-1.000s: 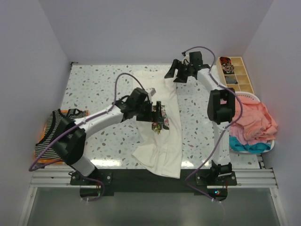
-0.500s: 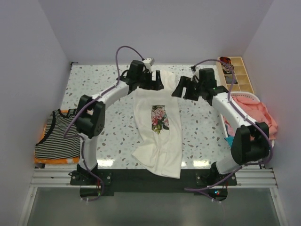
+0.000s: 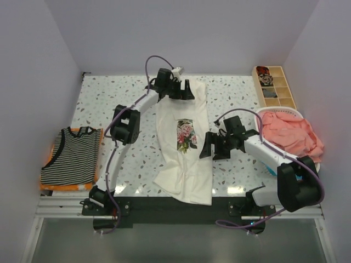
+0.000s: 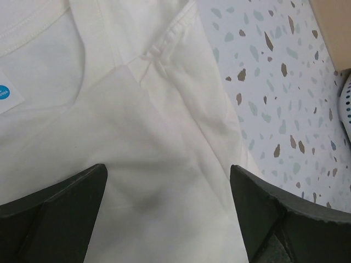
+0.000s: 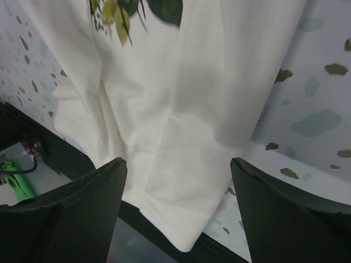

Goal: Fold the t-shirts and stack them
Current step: Rotate the tshirt 90 degrees, then grab the bottom of the folded rectangular tshirt with both arms

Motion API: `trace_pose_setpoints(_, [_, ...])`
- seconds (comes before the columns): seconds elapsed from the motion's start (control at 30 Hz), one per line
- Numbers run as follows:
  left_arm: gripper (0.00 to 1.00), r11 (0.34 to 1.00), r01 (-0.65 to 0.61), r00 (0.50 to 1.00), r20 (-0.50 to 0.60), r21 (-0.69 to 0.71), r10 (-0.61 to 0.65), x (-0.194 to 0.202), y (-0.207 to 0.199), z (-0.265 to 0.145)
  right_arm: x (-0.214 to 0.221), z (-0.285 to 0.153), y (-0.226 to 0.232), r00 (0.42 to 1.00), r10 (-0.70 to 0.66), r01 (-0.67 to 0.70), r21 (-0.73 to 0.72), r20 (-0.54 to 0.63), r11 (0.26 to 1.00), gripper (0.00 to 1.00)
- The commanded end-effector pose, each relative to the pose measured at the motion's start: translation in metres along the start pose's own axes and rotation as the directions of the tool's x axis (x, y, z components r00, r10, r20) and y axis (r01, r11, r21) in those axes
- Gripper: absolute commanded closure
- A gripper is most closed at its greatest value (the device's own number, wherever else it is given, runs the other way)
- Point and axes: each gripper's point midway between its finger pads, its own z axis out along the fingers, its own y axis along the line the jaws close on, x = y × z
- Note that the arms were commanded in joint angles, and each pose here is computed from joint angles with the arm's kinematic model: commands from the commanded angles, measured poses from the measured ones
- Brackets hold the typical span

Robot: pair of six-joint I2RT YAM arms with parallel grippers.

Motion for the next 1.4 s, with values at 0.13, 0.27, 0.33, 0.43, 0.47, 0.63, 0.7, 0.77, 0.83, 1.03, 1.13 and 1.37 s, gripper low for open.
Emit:
trace_pose_setpoints(0.13, [0.0,0.997,0.019,0.994,0.103,0.068,-0.026,-0.03,0.059,0.012,0.031,0.006,0.047,0.992,-0.061,0.038,-0.192,-0.114,0.981,0.2])
trace_pose_setpoints(0.27, [0.0,0.998,-0.007,0.988,0.156,0.061,-0.003,-0.046,0.07,0.004,0.026,-0.002,0.074,0.986,-0.15,0.131,-0.214,-0.076,0.968,0.19])
trace_pose_setpoints(0.33, [0.0,0.999,-0.011,0.982,0.191,0.04,0.003,-0.056,0.078,-0.001,0.027,-0.001,0.076,0.983,-0.167,0.149,-0.198,-0.077,0.969,0.19])
trace_pose_setpoints(0.43, [0.0,0.998,-0.03,0.976,0.219,0.063,0.015,-0.074,0.072,-0.013,0.031,0.002,0.081,0.977,-0.19,0.167,-0.214,-0.096,0.962,0.19])
trace_pose_setpoints(0.47, [0.0,0.997,-0.023,0.978,0.208,0.068,0.008,-0.068,0.071,-0.014,0.03,0.002,0.082,0.975,-0.205,0.182,-0.215,-0.088,0.959,0.2])
trace_pose_setpoints(0.63, [0.0,0.99,-0.136,0.946,0.301,0.04,0.118,-0.112,0.012,-0.073,0.027,-0.003,0.11,0.966,-0.253,0.224,-0.309,-0.057,0.924,0.19])
trace_pose_setpoints(0.7, [0.0,0.986,-0.168,0.929,0.338,0.022,0.151,-0.121,-0.01,-0.103,0.03,0.003,0.115,0.957,-0.277,0.237,-0.326,-0.083,0.915,0.2])
trace_pose_setpoints(0.77, [0.0,0.988,-0.156,0.927,0.347,0.013,0.142,-0.115,-0.017,-0.116,0.038,0.009,0.124,0.941,-0.324,0.272,-0.348,-0.099,0.897,0.19])
trace_pose_setpoints(0.83, [0.0,0.982,-0.189,0.911,0.378,0.023,0.166,-0.128,-0.043,-0.141,0.049,0.016,0.131,0.921,-0.37,0.309,-0.352,-0.119,0.883,0.2])
trace_pose_setpoints(1.03, [0.0,0.973,-0.143,0.921,0.335,-0.18,0.198,-0.109,-0.05,-0.199,0.062,0.05,0.129,0.861,-0.474,0.419,-0.269,-0.184,0.867,0.21])
trace_pose_setpoints(1.13, [0.0,0.949,-0.06,0.926,0.338,-0.311,0.169,-0.073,-0.034,-0.234,0.057,0.064,0.117,0.844,-0.498,0.476,-0.149,-0.199,0.867,0.21])
trace_pose_setpoints(1.37, [0.0,0.865,0.139,0.943,0.331,-0.482,0.033,0.032,-0.003,-0.292,0.042,0.074,0.095,0.824,-0.537,0.554,0.056,-0.179,0.831,0.22])
